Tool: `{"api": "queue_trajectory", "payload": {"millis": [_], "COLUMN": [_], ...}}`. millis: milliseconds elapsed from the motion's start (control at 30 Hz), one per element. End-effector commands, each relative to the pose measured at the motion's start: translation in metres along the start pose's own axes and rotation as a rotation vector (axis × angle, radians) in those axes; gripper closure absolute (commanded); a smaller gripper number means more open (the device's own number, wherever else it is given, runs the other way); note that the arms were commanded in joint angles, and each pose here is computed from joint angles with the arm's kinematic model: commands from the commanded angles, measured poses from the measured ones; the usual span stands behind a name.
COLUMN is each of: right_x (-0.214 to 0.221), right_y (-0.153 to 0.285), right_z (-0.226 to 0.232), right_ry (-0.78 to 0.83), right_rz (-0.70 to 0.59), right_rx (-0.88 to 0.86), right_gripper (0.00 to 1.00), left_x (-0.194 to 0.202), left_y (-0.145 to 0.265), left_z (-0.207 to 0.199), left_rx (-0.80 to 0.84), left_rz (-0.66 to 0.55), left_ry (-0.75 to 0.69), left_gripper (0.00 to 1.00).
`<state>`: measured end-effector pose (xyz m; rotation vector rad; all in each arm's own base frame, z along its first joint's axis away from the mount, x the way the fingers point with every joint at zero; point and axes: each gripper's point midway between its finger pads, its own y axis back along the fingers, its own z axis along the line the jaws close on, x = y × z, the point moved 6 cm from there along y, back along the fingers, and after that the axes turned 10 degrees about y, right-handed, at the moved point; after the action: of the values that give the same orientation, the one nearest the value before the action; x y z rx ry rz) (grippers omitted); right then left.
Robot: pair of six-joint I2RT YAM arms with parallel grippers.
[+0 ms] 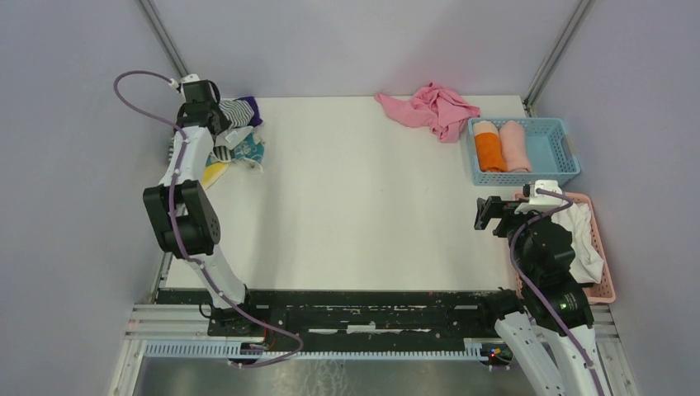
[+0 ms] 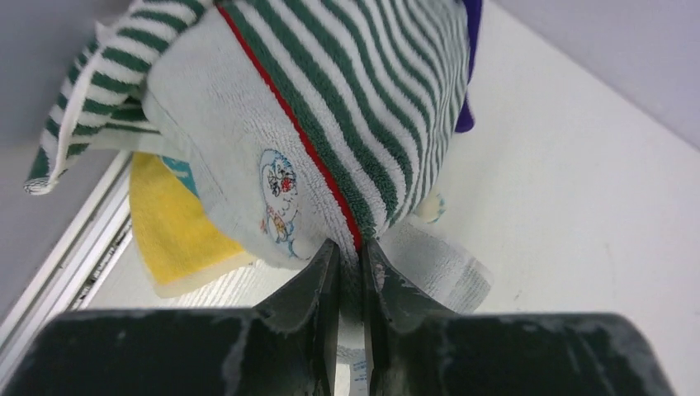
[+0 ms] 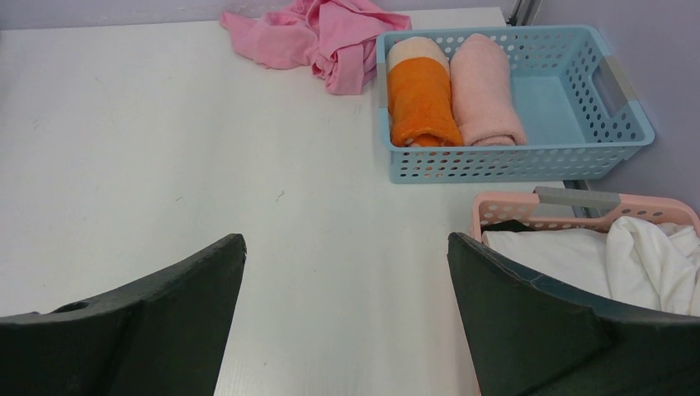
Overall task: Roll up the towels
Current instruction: Pick up the towel at the corner of the board, then place the towel at the center of the board.
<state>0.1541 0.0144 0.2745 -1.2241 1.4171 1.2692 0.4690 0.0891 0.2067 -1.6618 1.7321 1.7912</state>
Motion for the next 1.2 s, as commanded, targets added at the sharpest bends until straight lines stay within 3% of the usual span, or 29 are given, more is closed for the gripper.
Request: {"api": "queue_trajectory", "payload": {"millis": [0,367,567,800,967,1033,1167], "right_x": [-0.008,-0.008,-0.009,-0.01,-0.01,-0.011,-0.012], "right_y": [0.002,0.003,0.004,0.005,0.006,0.006,0.007], "right_z": [-0.001,-0.001,-0.001,-0.001,-0.001,-0.001,0.001], "right_ry": [-0.006,-0.007,-0.008,-0.011,-0.012,-0.012,-0.013], "right_rz": [-0.044,-0.045,-0.048,-0.056,-0.061,-0.066,-0.073], "right_rx": [0.0,-0.004,-0.006,-0.006,-0.007,-0.011,-0.024], "right_gripper": [0.0,0.0,0.0,0.0,0.0,0.0,0.0], "left_x": [-0.044,-0.109,-0.126,-0.111,-0.069,-0.045,0.021], "left_y": [0.046,0.138,0.201,0.285,0.361,0.379,0.392], "left_z": [-0.016,-0.084,-0.139,-0.208,-0.247,-0.256,-0.264], "left_rx": [0.09,0.382,0.579,0.928,1.193,1.272,1.379], "left_rz": [-0.13,-0.296,-0.385,-0.348,-0.282,-0.22,-0.023], "left_ry": [-0.035,-0.01,-0.092,-0.154,-0.217,-0.25,-0.321], "left_gripper": [0.82,0.95,0.97,0.97,0.97,0.94,0.62]}}
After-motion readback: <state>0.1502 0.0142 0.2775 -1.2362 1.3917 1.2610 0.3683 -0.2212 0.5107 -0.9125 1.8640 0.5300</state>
